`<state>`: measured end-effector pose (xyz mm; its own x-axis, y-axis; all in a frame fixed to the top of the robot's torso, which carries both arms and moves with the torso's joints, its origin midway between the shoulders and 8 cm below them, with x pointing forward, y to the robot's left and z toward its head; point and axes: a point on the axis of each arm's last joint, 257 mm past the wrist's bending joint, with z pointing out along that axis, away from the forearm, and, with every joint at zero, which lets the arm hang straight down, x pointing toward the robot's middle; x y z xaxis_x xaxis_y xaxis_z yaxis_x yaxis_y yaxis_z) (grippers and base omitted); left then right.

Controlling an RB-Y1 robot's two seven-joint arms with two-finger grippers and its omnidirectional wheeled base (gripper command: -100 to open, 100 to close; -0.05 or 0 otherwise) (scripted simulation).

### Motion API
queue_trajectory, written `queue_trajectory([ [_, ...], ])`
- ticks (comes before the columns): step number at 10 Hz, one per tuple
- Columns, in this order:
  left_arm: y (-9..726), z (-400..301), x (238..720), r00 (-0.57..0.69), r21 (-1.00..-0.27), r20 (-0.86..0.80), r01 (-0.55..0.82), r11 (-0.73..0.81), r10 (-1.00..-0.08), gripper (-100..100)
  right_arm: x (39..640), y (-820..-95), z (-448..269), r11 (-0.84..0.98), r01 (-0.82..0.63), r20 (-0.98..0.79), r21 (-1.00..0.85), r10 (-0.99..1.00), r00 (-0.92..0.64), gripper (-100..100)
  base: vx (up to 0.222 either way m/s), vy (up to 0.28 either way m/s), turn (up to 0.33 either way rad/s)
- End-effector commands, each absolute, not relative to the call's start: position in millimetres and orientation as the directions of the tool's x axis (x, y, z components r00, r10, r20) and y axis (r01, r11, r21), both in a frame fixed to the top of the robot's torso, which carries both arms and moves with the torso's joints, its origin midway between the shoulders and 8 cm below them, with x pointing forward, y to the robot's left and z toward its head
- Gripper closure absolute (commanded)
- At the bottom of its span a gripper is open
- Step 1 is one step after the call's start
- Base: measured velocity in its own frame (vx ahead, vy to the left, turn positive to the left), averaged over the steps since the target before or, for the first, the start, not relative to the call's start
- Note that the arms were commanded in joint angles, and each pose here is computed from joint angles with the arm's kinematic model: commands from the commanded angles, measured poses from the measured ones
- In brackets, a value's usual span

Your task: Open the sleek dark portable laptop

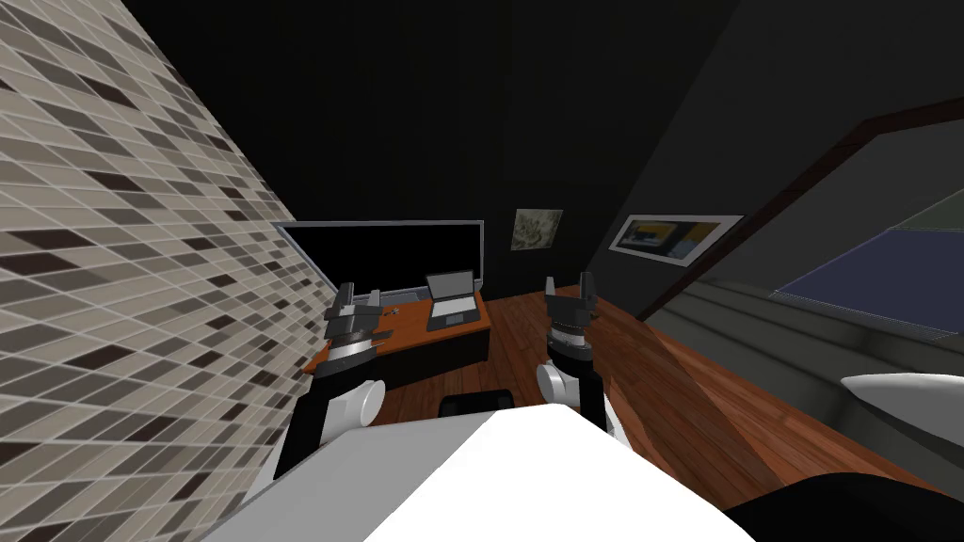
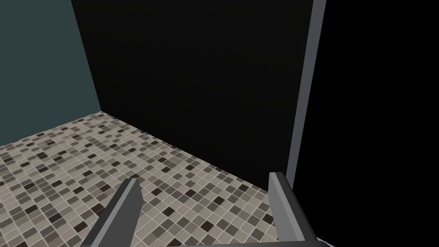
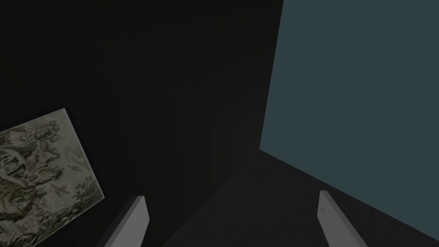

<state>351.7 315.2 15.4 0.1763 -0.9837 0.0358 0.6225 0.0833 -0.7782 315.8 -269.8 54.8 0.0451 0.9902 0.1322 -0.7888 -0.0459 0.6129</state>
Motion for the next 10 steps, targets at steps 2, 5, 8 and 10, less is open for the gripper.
queue_trajectory([
  [2,315.2,15.4,351.7,0.176,-0.778,0.036,0.623,0.083,-0.984,0,315.8,-269.7,54.9,-0.046,-0.789,0.132,0.613,0.99,0.045,0,0.0,0.0,0.0],
  [5,315.2,15.5,351.6,0.176,-0.778,0.036,0.623,0.083,-0.984,0,315.7,-269.7,54.9,-0.046,-0.789,0.132,0.613,0.99,0.045,0,0.0,0.0,0.0],
  [8,315.2,15.6,351.6,0.176,-0.778,0.036,0.623,0.083,-0.984,0,315.7,-269.7,55.0,-0.046,-0.789,0.132,0.613,0.99,0.045,0,0.0,0.0,0.0],
  [10,315.7,11.5,356.8,0.17,-0.79,-0.012,0.603,0.113,-0.985,-100,315.7,-269.7,55.0,-0.046,-0.789,0.132,0.613,0.99,0.045,0,0.007,0.003,-0.04],
])
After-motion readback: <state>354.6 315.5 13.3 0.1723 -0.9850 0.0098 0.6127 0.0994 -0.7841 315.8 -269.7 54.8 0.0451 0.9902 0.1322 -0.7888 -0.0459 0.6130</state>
